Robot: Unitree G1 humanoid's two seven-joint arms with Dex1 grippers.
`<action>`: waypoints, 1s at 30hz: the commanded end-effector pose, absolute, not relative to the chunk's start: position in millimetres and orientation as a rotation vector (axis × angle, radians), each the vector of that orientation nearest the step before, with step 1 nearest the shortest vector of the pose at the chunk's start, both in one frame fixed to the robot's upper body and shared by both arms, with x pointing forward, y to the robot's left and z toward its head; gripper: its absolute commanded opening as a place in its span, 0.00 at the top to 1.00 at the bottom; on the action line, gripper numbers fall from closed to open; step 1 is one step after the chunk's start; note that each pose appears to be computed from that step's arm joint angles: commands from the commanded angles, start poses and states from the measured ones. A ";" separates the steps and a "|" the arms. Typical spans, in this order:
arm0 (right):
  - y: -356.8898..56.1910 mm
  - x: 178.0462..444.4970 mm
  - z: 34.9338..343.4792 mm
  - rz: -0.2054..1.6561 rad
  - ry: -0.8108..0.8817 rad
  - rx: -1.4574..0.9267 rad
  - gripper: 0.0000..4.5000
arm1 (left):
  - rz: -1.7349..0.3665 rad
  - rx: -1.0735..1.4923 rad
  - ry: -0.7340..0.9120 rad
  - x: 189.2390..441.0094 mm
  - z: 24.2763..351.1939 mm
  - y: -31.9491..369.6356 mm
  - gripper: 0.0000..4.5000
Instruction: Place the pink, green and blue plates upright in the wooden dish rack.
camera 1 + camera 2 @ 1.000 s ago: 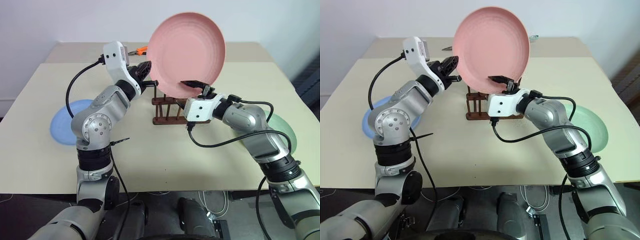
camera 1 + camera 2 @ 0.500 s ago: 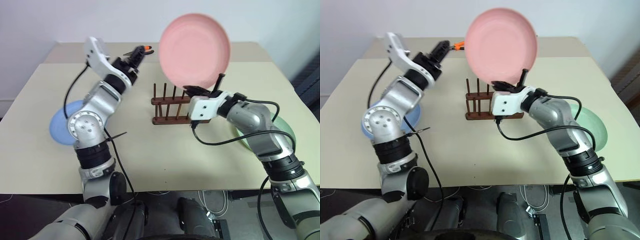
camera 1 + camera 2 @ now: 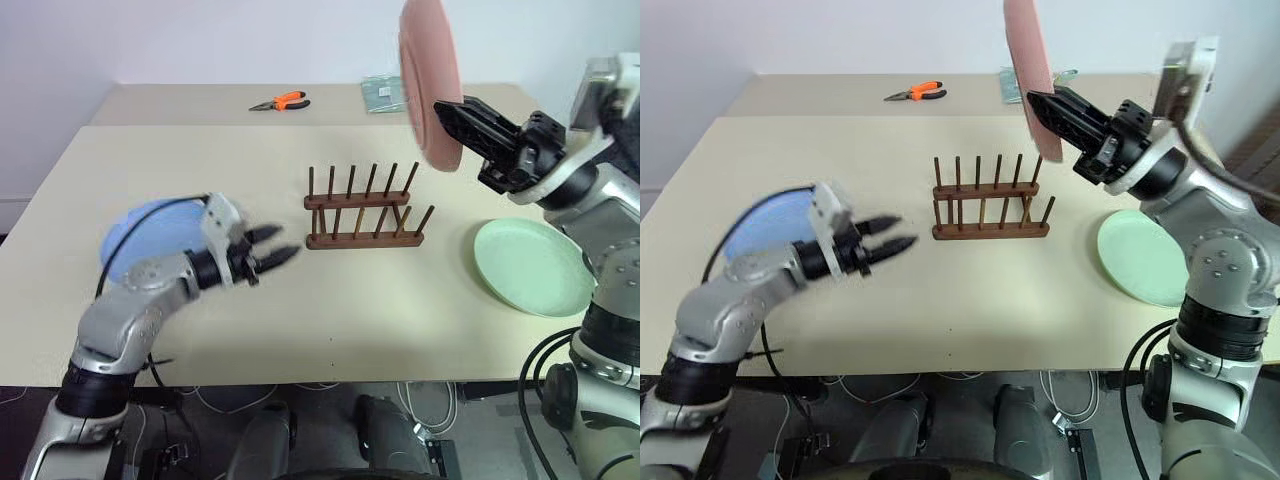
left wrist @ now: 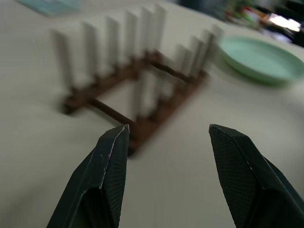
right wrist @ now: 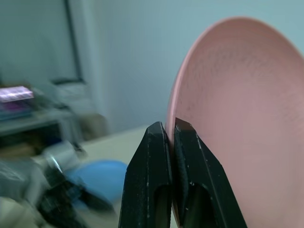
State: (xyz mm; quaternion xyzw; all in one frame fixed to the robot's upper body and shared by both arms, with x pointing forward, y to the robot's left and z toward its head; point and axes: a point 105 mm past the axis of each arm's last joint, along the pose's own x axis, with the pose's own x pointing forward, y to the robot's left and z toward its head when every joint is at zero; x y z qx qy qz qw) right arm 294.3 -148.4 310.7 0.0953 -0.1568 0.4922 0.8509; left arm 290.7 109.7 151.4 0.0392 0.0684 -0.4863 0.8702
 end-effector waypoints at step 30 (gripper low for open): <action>-229.9 338.0 304.1 0.493 -0.330 0.155 0.12 | -1.140 0.113 -0.011 274.6 166.6 63.7 0.38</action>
